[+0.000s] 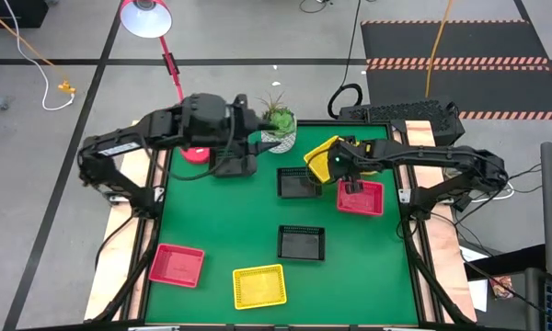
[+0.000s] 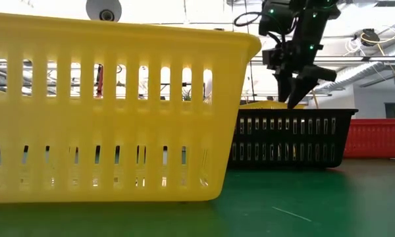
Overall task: Stack baskets by color
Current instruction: Stack the left yellow bin on top of the top yellow bin
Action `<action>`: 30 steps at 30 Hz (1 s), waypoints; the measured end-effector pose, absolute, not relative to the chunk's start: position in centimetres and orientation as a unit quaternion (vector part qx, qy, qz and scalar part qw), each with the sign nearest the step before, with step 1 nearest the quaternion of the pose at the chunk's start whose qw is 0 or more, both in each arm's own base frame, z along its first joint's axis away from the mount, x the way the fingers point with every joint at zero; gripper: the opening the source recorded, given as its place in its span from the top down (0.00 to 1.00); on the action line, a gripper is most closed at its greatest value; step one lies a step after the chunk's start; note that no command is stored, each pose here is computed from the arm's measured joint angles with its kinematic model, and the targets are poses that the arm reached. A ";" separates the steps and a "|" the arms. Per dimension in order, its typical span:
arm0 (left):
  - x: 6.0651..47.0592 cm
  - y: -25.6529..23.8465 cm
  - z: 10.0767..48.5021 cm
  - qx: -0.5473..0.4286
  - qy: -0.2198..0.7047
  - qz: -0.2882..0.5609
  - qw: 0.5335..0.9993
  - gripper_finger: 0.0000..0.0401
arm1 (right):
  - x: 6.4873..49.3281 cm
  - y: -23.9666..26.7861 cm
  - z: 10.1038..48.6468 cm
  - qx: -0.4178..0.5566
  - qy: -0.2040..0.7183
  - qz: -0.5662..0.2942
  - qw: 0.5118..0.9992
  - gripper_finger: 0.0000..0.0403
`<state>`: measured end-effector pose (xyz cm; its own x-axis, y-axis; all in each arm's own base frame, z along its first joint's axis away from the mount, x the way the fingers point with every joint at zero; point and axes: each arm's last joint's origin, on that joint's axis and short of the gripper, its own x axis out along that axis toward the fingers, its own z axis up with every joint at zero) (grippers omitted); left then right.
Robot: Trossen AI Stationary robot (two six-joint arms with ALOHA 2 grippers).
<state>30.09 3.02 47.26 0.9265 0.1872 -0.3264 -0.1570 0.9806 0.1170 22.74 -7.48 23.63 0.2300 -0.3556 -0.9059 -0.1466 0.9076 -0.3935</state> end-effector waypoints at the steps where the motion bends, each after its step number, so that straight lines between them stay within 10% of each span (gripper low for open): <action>1: 29.7 3.0 46.7 0.039 0.168 0.088 0.981 0.54 | 22.8 -7.6 23.6 -0.200 0.616 -0.063 0.759 0.65; 7: 28.0 2.1 43.0 0.000 0.154 0.084 0.984 0.54 | 22.8 -7.8 23.5 -0.177 0.606 -0.037 0.775 0.97; 20: 27.0 -0.4 32.3 -0.059 0.157 0.095 0.981 0.54 | 21.4 -8.2 26.4 -0.196 0.626 -0.114 0.746 0.99; 30: 26.9 -0.8 31.3 -0.058 0.126 0.113 0.984 0.54 | 18.4 -8.6 26.8 -0.061 0.667 -0.202 0.715 1.00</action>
<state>26.90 -0.83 31.28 0.9429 0.2071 -0.2607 -0.2364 0.9678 -0.0862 18.44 -8.55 26.84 0.0302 -0.3698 -0.9286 0.2068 0.9113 -0.3561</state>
